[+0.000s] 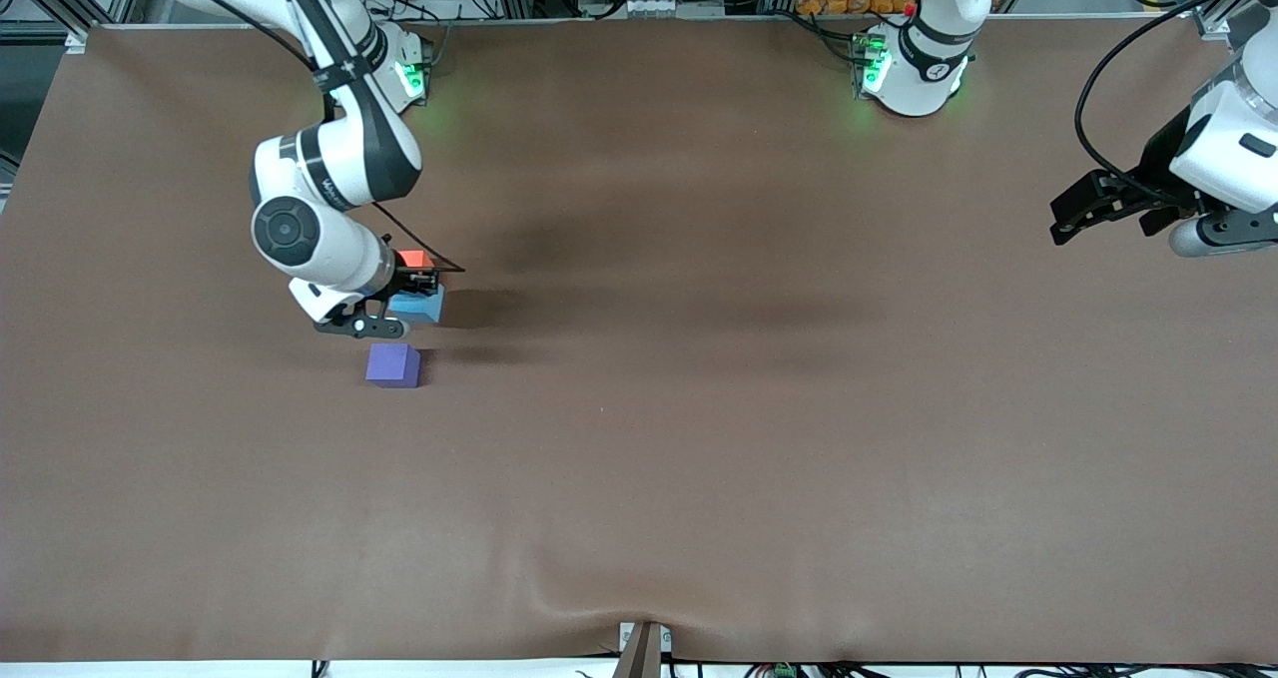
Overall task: Place blue block between orange and purple blocks
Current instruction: 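Carry the blue block with the right gripper toward the orange block, then lower the blue block between the orange and purple blocks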
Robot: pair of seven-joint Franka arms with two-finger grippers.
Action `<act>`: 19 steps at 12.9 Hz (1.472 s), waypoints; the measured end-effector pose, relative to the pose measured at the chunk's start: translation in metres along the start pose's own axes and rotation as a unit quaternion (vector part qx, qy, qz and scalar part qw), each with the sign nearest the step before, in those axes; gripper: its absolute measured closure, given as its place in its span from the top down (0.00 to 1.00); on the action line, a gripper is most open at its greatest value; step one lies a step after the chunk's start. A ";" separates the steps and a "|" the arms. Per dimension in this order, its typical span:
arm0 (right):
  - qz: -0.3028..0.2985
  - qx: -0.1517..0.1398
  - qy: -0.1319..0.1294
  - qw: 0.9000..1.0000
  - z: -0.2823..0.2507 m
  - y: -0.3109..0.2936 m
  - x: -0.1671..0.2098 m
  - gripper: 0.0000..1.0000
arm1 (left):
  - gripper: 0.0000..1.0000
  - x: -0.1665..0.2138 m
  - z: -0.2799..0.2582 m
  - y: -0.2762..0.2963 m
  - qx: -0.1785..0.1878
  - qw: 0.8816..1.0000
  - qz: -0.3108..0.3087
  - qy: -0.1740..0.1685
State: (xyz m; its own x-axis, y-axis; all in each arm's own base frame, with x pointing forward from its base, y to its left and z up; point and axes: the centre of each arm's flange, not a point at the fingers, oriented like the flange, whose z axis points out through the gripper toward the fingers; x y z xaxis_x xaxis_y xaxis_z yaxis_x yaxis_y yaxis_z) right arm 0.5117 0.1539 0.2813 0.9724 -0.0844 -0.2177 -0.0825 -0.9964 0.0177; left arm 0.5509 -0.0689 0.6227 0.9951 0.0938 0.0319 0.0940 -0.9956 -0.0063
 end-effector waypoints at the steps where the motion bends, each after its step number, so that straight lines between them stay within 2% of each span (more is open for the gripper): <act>1: -0.002 0.000 0.001 1.000 0.000 0.005 0.002 0.49 | 1.00 0.000 0.001 0.001 0.000 1.000 0.001 -0.001; 7: -0.005 0.007 0.019 1.000 0.004 0.019 0.010 0.49 | 1.00 0.000 0.003 0.001 0.001 1.000 0.001 -0.003; 14: -0.004 0.008 0.023 1.000 0.034 0.045 0.015 0.49 | 1.00 0.000 0.004 -0.002 0.001 1.000 -0.001 -0.005; 19: -0.015 0.001 0.024 1.000 0.043 0.042 0.016 0.49 | 1.00 0.000 0.005 -0.002 0.001 1.000 -0.002 -0.006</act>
State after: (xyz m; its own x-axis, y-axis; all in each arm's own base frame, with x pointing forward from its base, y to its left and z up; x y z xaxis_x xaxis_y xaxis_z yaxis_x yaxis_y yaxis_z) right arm 0.5141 0.1112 0.2365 0.9837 -0.0538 -0.1718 -0.0530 -0.9986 0.0091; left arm 0.5509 -0.0671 0.6180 0.9951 0.0969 0.0208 0.0971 -0.9952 -0.0088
